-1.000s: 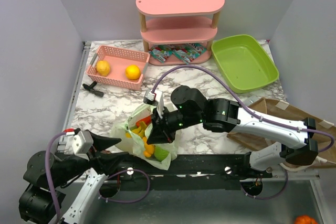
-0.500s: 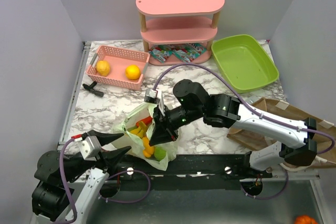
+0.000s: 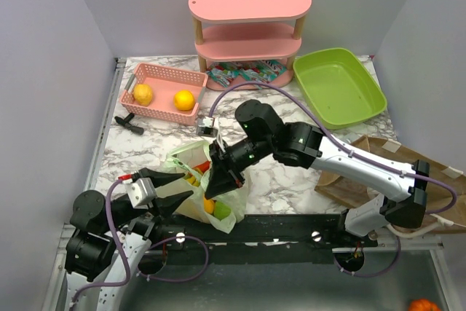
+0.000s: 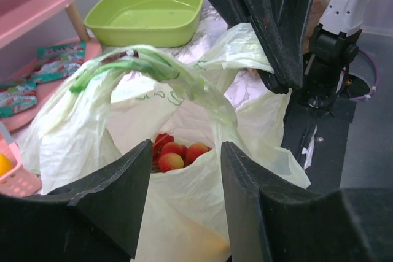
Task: Place the food into the grocery bag and tie it
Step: Tie the grocery bag at the center of the board.
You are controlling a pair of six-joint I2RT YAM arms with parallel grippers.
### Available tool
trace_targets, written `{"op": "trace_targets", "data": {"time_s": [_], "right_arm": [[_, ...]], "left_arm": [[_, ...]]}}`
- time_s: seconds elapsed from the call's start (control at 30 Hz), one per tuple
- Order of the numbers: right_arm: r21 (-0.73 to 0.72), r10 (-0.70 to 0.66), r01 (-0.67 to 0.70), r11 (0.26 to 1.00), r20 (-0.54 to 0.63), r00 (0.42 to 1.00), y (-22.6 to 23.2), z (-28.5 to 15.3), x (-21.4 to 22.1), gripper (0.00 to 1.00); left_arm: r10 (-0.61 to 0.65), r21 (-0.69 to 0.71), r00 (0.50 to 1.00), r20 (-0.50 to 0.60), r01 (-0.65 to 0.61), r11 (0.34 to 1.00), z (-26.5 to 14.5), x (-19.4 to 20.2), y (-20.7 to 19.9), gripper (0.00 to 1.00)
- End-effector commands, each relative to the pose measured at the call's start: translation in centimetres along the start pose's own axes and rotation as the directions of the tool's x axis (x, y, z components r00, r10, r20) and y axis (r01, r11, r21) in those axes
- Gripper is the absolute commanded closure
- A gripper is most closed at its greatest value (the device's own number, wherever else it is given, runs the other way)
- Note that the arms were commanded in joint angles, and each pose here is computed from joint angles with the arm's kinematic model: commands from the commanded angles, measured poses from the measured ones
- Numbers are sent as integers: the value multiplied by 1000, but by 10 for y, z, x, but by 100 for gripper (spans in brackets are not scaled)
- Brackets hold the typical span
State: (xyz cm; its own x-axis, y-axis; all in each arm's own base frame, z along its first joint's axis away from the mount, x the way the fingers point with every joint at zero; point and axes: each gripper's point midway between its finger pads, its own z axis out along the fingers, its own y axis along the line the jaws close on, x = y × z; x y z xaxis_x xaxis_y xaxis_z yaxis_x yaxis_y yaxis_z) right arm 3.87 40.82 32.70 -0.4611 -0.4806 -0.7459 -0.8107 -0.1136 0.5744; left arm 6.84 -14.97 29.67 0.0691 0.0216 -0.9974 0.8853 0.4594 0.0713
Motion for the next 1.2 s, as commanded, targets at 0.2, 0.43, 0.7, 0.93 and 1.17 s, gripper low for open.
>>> {"op": "trace_targets", "data": {"time_s": [0.2, 0.43, 0.7, 0.93, 1.17], "right_arm": [[-152, -58, 63, 986, 37, 998, 16, -19, -16, 98], [-66, -41, 48, 997, 106, 993, -12, -33, -34, 97], [191, 25, -51, 980, 136, 990, -76, -20, -43, 94], [430, 59, -136, 892, 188, 980, -135, -19, -55, 93], [351, 56, -119, 929, 185, 981, -128, -5, -64, 92]], "left_arm": [[119, -38, 987, 108, -115, 993, 13, -27, 19, 51], [122, -89, 987, 104, -113, 990, 19, -26, 34, 51], [121, -114, 986, 118, -107, 988, 20, -24, 40, 53], [117, -31, 985, 130, -114, 993, 21, -26, 24, 55], [105, -22, 987, 119, -103, 994, 17, -21, 19, 58]]}}
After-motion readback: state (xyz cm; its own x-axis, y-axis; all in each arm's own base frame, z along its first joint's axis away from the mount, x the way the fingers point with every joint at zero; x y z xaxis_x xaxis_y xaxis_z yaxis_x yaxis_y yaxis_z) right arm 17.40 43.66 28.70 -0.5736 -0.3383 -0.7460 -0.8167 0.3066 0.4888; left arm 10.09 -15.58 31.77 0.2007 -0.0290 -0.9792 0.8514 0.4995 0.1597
